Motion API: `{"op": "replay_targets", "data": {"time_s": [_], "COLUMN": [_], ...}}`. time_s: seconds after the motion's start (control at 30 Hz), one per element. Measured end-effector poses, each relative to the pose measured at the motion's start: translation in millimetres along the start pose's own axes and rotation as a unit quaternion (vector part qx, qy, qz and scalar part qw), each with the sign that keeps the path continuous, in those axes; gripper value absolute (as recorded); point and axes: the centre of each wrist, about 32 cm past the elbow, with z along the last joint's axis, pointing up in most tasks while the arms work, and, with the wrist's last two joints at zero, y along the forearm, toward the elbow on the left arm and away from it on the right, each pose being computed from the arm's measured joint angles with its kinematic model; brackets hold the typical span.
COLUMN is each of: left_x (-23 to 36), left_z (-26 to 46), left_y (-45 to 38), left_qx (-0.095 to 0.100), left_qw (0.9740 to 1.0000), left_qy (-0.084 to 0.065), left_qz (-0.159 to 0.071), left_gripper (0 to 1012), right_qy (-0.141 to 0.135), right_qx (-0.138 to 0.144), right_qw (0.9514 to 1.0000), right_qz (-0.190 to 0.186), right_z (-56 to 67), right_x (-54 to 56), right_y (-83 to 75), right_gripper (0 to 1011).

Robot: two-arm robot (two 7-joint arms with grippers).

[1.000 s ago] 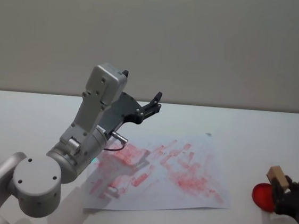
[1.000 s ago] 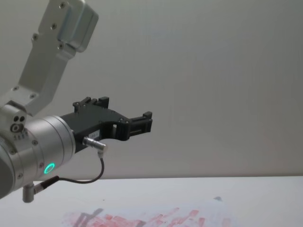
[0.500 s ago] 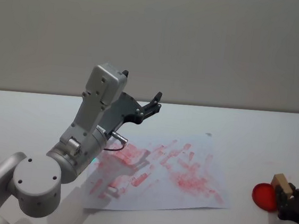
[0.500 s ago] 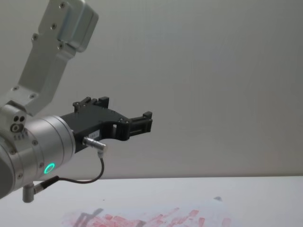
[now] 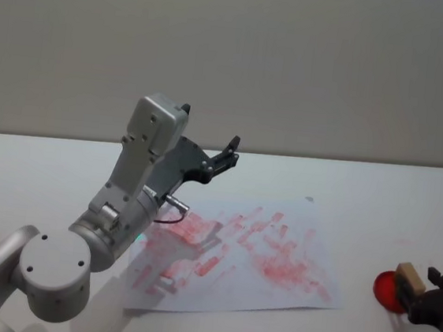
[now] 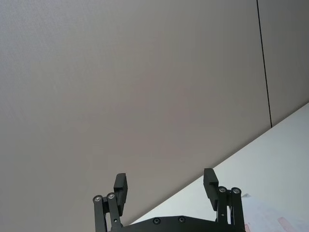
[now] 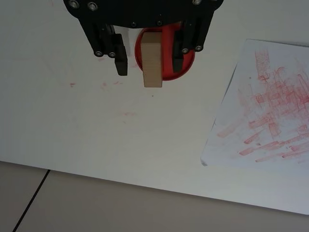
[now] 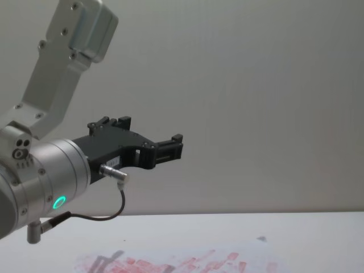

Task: Use the one hand to pick up the stamp and affix it onto the A4 paper.

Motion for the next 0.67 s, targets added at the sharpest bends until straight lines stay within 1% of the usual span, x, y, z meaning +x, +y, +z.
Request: {"op": "replay_targets", "data": {"time_s": [0.1,0.13,0.17,0.23,0.27,0.3,0.33,0.37,0.47,0.5,0.57,0.67], "left_x": [0.0,0.0,0.0,0.0,0.0,0.0,0.0,0.0,0.0,0.0,0.0,0.0], "left_z": [0.0,0.0,0.0,0.0,0.0,0.0,0.0,0.0,0.0,0.0,0.0,0.0], "left_y": [0.0,0.0,0.0,0.0,0.0,0.0,0.0,0.0,0.0,0.0,0.0,0.0], "left_qx": [0.000,0.000,0.000,0.000,0.000,0.000,0.000,0.000,0.000,0.000,0.000,0.000], "left_qw": [1.0000,1.0000,1.0000,1.0000,1.0000,1.0000,1.0000,1.0000,1.0000,1.0000,1.0000,1.0000], "left_qy": [0.000,0.000,0.000,0.000,0.000,0.000,0.000,0.000,0.000,0.000,0.000,0.000], "left_qz": [0.000,0.000,0.000,0.000,0.000,0.000,0.000,0.000,0.000,0.000,0.000,0.000], "left_gripper": [1001,1001,1001,1001,1001,1001,1001,1001,1001,1001,1001,1001], "right_qy": [-0.001,-0.001,-0.001,-0.002,-0.002,-0.002,-0.002,-0.003,-0.003,-0.003,-0.003,-0.003], "right_qx": [-0.001,-0.001,-0.001,-0.001,-0.001,-0.001,-0.001,-0.001,-0.002,-0.002,-0.002,-0.002], "right_qw": [1.0000,1.0000,1.0000,1.0000,1.0000,1.0000,1.0000,1.0000,1.0000,1.0000,1.0000,1.0000], "right_qz": [0.001,0.001,0.001,0.001,0.002,0.002,0.002,0.002,0.002,0.003,0.003,0.003], "right_z": [0.2,0.2,0.4,0.4,0.4,0.4,0.5,0.5,0.5,0.5,0.6,0.6], "right_x": [0.2,0.3,0.4,0.4,0.4,0.5,0.5,0.5,0.6,0.6,0.7,0.8], "right_y": [0.7,0.9,1.2,1.4,1.6,1.7,1.8,1.9,2.2,2.3,2.5,2.7], "right_gripper": [622,640,705,735,780,780,834,853,951,951,1001,1001]}}
